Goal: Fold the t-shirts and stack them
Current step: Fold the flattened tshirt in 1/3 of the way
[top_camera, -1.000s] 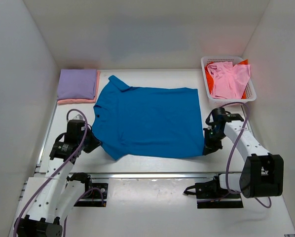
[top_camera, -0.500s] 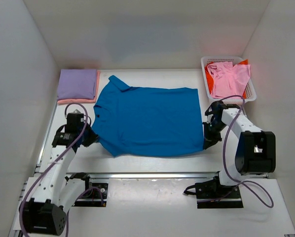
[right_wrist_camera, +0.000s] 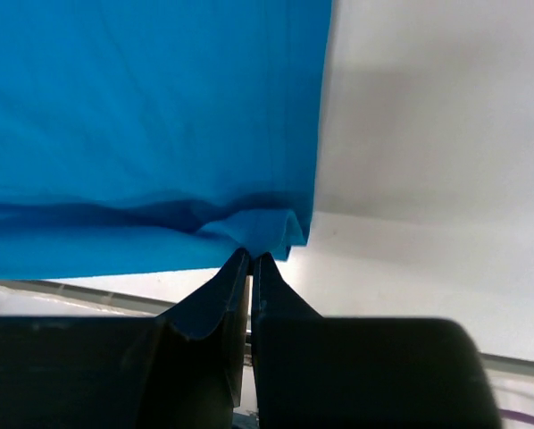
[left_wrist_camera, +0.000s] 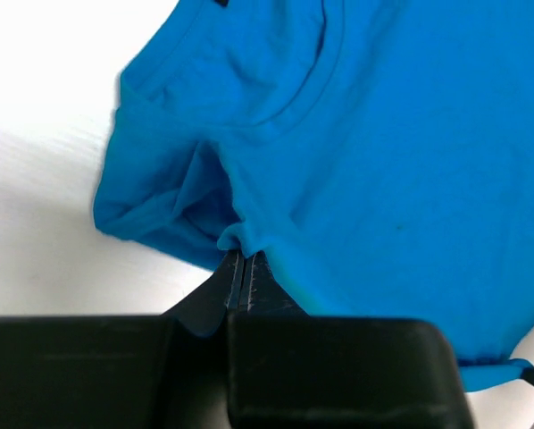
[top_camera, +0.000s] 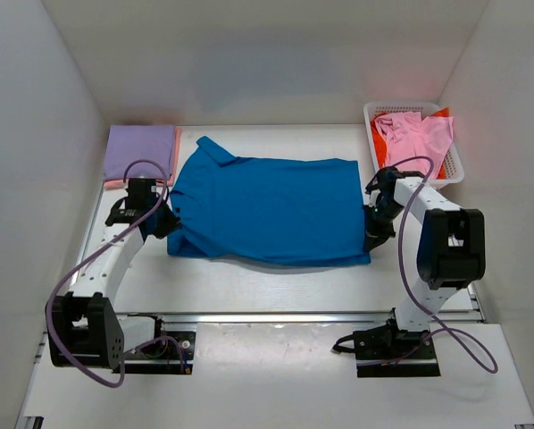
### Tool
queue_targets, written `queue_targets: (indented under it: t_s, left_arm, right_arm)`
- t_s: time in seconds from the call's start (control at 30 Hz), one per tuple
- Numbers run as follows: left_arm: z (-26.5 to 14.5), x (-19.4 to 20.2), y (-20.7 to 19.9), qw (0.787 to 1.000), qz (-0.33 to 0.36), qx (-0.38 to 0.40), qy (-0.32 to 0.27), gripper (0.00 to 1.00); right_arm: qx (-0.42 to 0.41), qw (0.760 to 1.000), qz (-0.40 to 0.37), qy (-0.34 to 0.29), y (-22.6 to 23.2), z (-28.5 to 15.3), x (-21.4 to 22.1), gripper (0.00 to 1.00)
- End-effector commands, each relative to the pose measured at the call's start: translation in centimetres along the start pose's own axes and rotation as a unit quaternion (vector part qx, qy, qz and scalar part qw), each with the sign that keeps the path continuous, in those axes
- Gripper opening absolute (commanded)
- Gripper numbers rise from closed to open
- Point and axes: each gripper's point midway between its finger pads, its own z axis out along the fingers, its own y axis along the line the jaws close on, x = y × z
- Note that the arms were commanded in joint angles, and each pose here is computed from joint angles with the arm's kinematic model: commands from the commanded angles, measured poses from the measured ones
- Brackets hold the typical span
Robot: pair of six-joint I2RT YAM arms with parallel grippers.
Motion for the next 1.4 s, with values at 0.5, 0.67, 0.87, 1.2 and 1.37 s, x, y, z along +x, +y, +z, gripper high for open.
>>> queue_targets:
  t_s: [0.5, 0.67, 0.87, 1.2, 1.37]
  left_arm:
    - [4.9, -5.5, -2.6, 0.999, 0.034, 0.002, -0.030, 0.01]
    - [6.2, -6.9, -3.1, 0.999, 0.038, -0.005, -0.027, 0.37]
    - [4.5, -7.1, -2.0, 0.998, 0.028, -0.012, -0.052, 0.38]
    - [2.5, -0.3, 3.0, 0.997, 0.059, -0.054, -0.005, 0.50]
    - [2.1, 0.6, 5.0, 0.995, 0.065, -0.077, -0.009, 0.52]
  right_arm:
    - [0.017, 0.999, -0.007, -0.039, -0.3, -0.1, -7.1, 0.00]
    - [0.046, 0.993, -0.006, -0.108, -0.7, -1.8, -10.6, 0.15]
    - [0.027, 0.971, 0.013, -0.237, 0.2, -6.3, -13.3, 0.31]
    - [0.010, 0.975, -0.030, -0.221, 0.7, -4.3, -8.7, 0.30]
    - [-0.001, 0.971, -0.062, -0.229, 1.1, -2.9, -6.5, 0.32]
